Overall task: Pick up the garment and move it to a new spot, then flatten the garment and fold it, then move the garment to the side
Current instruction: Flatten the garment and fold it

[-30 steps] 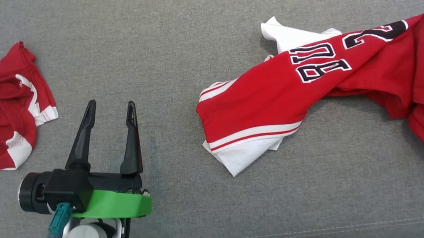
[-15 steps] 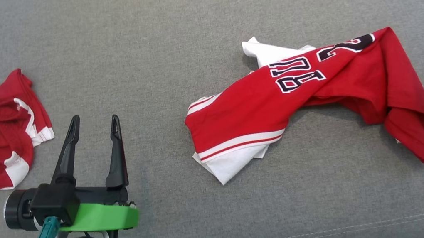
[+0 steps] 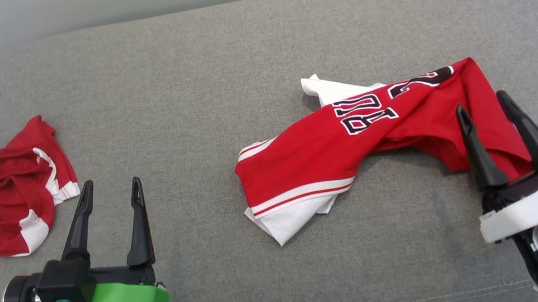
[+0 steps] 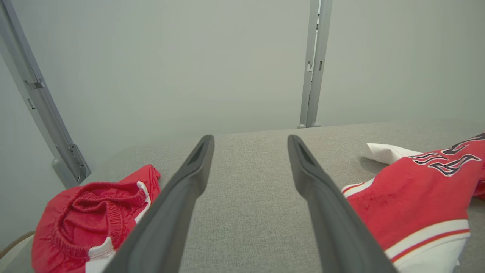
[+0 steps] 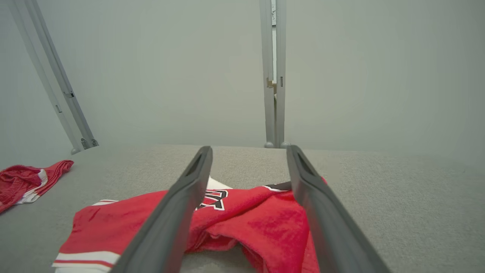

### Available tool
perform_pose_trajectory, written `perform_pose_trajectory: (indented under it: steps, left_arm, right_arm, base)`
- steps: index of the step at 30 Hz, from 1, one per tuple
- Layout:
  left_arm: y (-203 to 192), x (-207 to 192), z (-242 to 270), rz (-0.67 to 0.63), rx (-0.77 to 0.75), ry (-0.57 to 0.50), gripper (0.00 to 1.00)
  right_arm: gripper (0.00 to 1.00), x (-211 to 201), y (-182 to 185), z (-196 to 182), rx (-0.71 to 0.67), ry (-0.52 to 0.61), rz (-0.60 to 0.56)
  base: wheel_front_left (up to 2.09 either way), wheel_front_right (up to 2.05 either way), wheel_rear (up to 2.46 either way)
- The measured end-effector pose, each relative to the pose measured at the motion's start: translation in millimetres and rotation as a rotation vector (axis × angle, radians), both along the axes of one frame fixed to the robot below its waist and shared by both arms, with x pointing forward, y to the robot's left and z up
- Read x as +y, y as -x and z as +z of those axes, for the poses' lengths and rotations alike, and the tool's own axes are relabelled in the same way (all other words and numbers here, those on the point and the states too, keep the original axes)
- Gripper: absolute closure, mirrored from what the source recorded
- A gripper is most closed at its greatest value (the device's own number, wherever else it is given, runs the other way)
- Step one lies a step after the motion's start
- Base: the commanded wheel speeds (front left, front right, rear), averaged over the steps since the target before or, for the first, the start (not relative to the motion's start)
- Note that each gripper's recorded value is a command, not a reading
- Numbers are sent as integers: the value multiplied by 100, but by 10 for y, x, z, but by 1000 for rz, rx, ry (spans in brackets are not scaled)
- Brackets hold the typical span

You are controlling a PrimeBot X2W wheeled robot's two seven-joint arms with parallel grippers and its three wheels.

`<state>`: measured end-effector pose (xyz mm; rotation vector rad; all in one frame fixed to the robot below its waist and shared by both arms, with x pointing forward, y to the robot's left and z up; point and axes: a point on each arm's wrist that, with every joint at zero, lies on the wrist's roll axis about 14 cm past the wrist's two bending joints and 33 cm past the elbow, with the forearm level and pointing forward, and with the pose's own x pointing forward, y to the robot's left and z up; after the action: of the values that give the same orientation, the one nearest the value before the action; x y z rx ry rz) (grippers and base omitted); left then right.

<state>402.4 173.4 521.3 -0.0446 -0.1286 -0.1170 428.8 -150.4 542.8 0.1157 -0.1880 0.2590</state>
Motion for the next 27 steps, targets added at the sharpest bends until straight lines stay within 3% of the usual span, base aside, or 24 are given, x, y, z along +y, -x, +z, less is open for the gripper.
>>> perform_pose_trajectory:
  steps: [13,27]
  left_arm:
    - [249,133,43,42,-7,4,0]
    - [245,146,-7,45,9,4,0]
  right_arm:
    - [0,132,439,-157,68,21,-4]
    - [0,197,398,-212,97,69,23]
  base:
    - [0,0,0]
    - [0,0,0]
